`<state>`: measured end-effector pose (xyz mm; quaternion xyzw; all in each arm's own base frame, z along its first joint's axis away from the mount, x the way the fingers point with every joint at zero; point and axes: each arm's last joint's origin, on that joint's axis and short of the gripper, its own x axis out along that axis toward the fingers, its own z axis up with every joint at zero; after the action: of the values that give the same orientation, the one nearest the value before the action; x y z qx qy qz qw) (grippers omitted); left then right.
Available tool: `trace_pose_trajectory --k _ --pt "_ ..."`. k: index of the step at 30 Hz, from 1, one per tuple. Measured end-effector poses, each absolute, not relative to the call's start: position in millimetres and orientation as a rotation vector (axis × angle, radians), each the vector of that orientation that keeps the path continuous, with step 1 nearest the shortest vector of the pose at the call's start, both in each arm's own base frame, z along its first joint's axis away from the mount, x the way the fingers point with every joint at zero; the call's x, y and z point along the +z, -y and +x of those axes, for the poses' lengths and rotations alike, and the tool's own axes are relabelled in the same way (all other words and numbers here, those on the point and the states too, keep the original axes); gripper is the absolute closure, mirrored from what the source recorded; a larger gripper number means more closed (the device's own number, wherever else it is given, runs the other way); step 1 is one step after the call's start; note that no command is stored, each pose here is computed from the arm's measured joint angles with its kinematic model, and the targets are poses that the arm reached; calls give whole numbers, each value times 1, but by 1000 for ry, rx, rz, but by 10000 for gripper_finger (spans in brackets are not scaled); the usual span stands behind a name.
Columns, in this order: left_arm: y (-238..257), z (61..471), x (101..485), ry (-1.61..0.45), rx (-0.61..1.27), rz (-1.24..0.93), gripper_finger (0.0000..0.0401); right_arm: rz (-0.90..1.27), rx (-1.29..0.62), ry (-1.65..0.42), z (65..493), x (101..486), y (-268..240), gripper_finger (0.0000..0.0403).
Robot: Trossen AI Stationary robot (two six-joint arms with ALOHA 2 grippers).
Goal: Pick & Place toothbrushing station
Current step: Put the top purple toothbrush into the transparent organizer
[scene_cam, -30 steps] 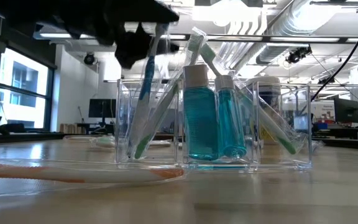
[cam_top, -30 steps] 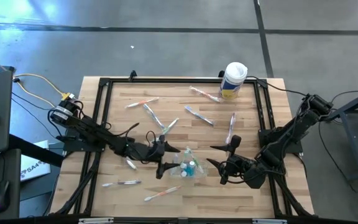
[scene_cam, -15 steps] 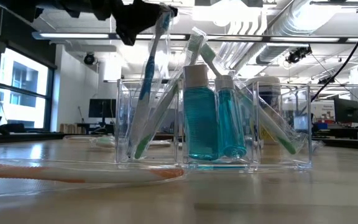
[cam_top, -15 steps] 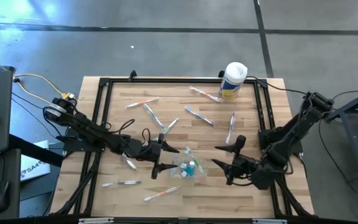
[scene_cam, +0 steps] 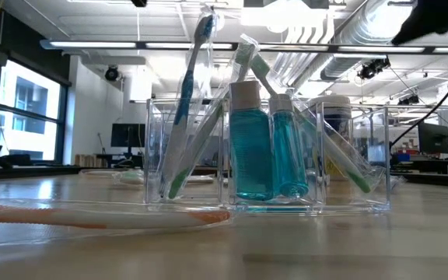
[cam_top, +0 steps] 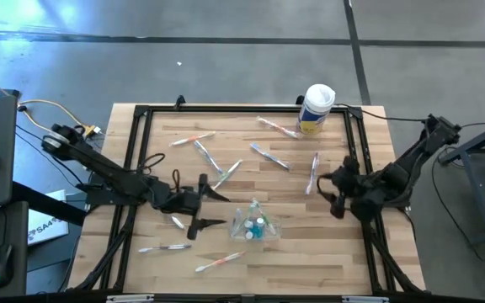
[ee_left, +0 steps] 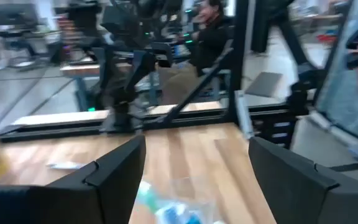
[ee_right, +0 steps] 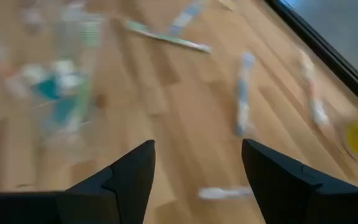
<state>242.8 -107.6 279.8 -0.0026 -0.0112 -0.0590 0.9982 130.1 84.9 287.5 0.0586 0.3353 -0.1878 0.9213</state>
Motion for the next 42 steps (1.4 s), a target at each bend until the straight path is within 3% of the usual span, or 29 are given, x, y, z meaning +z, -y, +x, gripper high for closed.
trace_pose_trajectory --k 9,18,21,26,30,35,42 --pt "90 223 283 -100 214 67 116 338 -684 -762 144 278 -53 170" --pt "86 219 275 -189 280 125 116 373 -866 -1003 175 259 1 170" --pt "86 219 273 -203 280 124 116 344 -823 -1069 188 252 18 170" --pt "86 218 269 -234 282 129 116 167 -546 -1225 203 240 29 170" --pt "85 217 267 -256 286 115 116 247 -497 -1277 207 233 35 170" --pt "86 217 265 -268 273 102 116 294 -279 -1347 209 228 31 170" --pt "86 216 264 -279 262 81 116 162 -333 -1436 200 227 33 170"
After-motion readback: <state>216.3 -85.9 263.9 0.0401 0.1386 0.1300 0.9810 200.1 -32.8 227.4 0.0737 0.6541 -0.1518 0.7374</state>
